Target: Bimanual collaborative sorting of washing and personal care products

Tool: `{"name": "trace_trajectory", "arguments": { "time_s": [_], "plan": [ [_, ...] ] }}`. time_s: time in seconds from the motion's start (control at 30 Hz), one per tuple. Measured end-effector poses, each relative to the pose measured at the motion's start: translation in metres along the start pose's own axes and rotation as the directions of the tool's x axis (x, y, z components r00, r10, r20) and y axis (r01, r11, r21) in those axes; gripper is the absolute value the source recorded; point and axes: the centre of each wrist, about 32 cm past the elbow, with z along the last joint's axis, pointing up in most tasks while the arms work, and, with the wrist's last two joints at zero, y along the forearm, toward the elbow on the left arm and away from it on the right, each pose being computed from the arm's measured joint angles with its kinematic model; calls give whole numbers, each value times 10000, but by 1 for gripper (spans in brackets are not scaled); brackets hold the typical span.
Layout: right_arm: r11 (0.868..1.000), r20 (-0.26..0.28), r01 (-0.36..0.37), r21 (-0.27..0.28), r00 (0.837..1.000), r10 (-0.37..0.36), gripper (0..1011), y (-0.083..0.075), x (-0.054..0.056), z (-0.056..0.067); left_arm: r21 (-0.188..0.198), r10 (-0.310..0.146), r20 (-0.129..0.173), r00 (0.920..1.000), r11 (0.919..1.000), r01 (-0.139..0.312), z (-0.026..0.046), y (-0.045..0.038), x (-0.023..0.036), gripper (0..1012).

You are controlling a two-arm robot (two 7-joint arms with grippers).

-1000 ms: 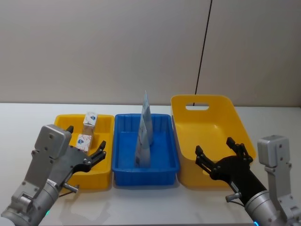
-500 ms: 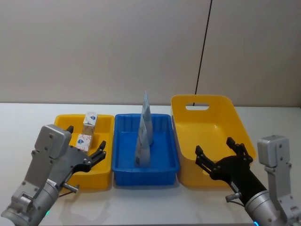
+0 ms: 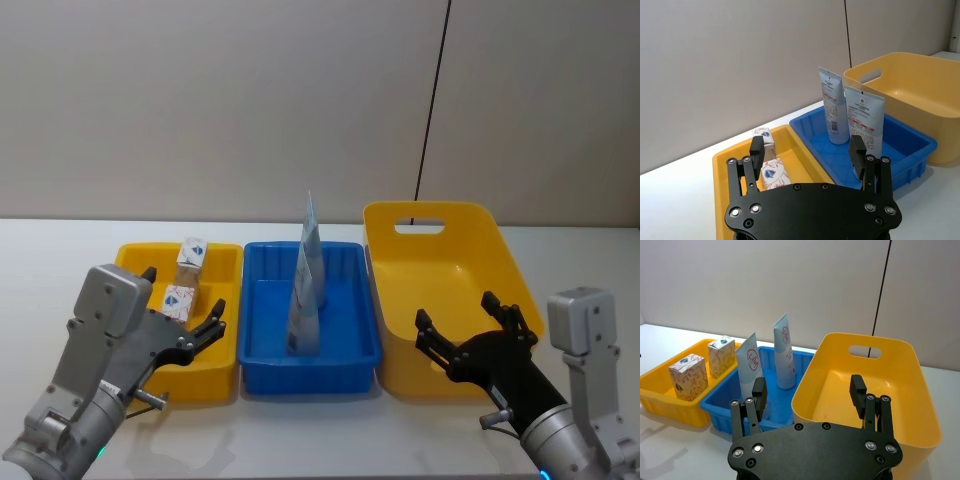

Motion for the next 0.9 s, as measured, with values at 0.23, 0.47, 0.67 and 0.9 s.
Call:
{"name": "trace_trajectory", "arguments": {
  "time_s": [0.23, 0.47, 0.67, 0.9],
  "plan": [
    [10000, 0, 0, 1, 10000, 0, 1002, 0, 0, 0, 49, 92, -87, 9999, 9999, -91, 16, -14, -37, 1002],
    [10000, 0, 0, 0, 10000, 0, 1002, 0, 0, 0, 318, 379, -330, 9987, 9988, -368, 54, -56, -149, 1002],
    [10000, 0, 1, 0, 10000, -1, 1002, 0, 0, 0, 624, 699, -645, 9955, 9959, -659, 70, -110, -260, 1002],
    [10000, 0, 1, 1, 10000, -1, 1002, 0, 0, 0, 932, 1088, -958, 9894, 9906, -999, 45, -176, -343, 1001]
  ]
}}
